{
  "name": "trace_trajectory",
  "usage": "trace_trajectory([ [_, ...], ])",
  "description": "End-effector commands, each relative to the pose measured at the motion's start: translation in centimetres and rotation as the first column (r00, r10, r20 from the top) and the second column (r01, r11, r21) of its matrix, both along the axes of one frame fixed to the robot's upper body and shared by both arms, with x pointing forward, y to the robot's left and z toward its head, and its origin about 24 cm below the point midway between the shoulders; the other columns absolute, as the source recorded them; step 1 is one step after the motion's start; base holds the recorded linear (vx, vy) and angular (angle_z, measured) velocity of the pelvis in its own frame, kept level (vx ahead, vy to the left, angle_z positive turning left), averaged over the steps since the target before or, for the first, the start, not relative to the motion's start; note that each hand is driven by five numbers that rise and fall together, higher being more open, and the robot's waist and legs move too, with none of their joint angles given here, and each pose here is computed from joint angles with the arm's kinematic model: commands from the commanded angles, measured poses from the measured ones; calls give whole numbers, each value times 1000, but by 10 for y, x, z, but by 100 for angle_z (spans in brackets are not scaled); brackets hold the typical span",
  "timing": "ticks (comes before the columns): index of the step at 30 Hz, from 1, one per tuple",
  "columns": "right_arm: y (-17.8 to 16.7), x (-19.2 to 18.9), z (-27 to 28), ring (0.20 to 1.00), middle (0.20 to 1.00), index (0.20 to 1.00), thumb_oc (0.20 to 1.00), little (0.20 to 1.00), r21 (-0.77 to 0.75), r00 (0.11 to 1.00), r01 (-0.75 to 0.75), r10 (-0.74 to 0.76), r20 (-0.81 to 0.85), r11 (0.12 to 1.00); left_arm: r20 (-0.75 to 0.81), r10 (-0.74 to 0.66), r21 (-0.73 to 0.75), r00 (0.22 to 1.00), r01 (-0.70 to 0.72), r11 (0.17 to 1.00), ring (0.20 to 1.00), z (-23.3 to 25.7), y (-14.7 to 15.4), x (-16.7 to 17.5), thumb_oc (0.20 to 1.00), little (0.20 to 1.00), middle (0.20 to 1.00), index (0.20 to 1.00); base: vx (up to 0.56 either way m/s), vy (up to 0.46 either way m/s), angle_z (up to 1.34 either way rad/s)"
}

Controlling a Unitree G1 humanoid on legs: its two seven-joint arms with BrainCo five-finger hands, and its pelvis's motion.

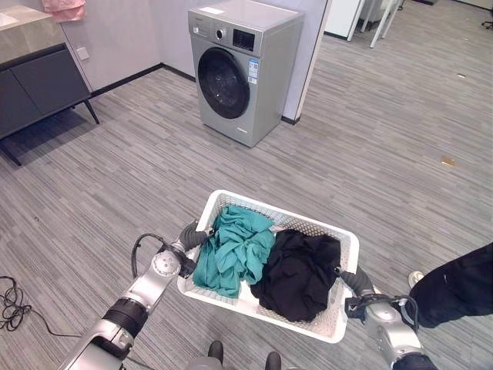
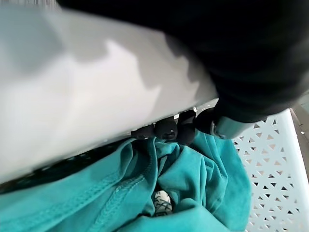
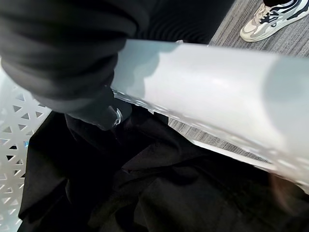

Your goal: Grab the laundry basket,head to the washer,open it,put in the laundry and shut it.

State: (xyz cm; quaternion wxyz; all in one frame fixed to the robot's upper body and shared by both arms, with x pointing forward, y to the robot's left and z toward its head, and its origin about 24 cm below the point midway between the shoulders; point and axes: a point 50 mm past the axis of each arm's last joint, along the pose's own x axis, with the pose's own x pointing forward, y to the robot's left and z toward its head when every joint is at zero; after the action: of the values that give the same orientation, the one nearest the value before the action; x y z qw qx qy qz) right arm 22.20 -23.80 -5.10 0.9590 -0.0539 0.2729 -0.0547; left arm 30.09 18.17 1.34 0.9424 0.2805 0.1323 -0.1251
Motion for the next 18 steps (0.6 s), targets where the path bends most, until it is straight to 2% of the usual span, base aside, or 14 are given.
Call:
trace_trajectory([
  [1, -2, 24, 37, 200, 200, 200, 200, 200, 84, 967, -26, 4, 253, 996, 144, 59, -31, 988, -55, 998, 200, 33, 16, 21, 200, 200, 200, 200, 0, 0, 0],
  [18, -3, 19, 27, 200, 200, 200, 200, 200, 107, 976, 3, -26, 216, 994, 153, 90, -35, 984, -86, 996, 200, 34, 25, 20, 200, 200, 200, 200, 1, 2, 3],
])
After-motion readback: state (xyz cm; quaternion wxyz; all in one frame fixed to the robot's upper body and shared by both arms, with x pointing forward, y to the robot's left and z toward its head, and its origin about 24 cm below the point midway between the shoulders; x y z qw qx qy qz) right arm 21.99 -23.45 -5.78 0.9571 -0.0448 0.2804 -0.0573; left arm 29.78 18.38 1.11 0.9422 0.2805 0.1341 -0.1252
